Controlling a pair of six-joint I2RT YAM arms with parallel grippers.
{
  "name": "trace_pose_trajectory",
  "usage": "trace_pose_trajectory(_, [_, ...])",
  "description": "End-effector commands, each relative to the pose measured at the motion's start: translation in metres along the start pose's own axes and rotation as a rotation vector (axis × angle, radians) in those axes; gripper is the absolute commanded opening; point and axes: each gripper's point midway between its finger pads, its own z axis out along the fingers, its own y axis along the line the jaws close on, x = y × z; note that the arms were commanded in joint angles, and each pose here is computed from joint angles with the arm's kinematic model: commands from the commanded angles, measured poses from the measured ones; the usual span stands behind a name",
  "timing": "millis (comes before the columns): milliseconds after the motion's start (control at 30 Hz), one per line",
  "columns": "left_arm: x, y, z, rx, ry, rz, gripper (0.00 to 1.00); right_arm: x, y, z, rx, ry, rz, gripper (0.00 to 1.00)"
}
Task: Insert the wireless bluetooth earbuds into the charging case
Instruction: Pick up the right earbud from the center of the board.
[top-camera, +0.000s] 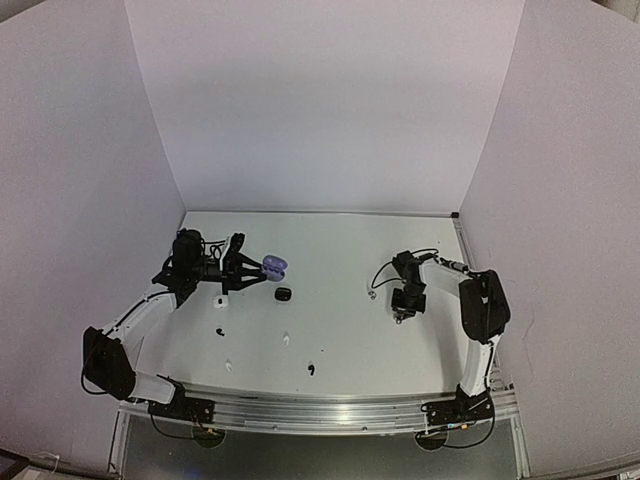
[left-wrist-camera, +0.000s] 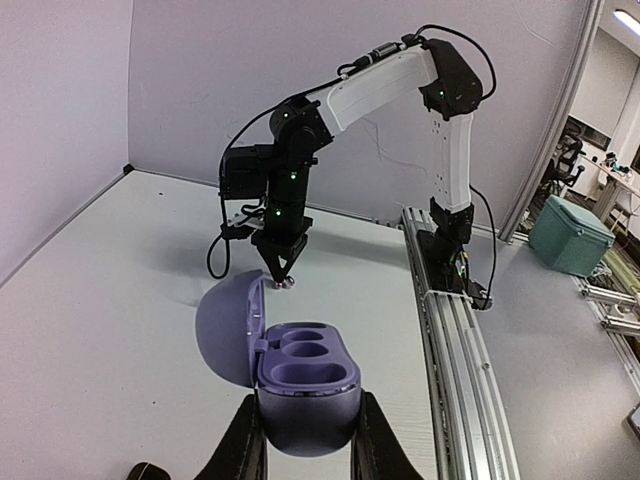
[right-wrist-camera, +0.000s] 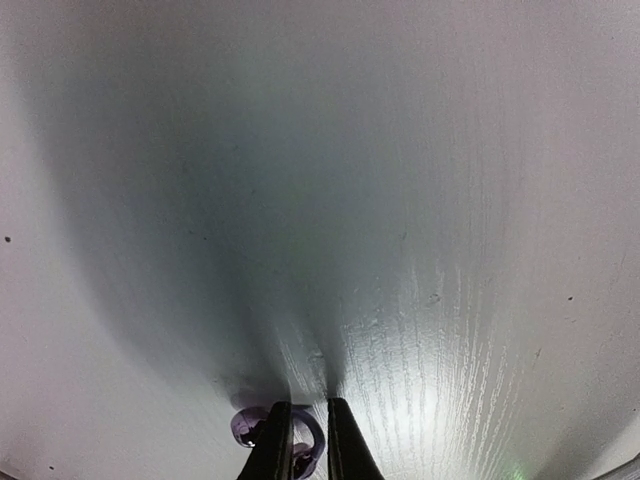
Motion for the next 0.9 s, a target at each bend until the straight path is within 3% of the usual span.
trace_pose_trajectory(0, [-0.008,-0.002,-0.003,-0.012,-0.013,0.046,0.00,0.003,-0.009,0.015,0.083,0.020,-0.033,0.10])
trace_pose_trajectory(333, [-0.007,-0.002,-0.003,-0.012,-0.012,0.052,0.00,0.018,-0.008,0.021,0.125,0.049,-0.057,0.04])
trace_pose_trajectory(867, [-0.007,-0.002,-0.003,-0.013,-0.012,0.056,0.00,0.027,-0.004,0.016,0.048,0.028,-0.016,0.08])
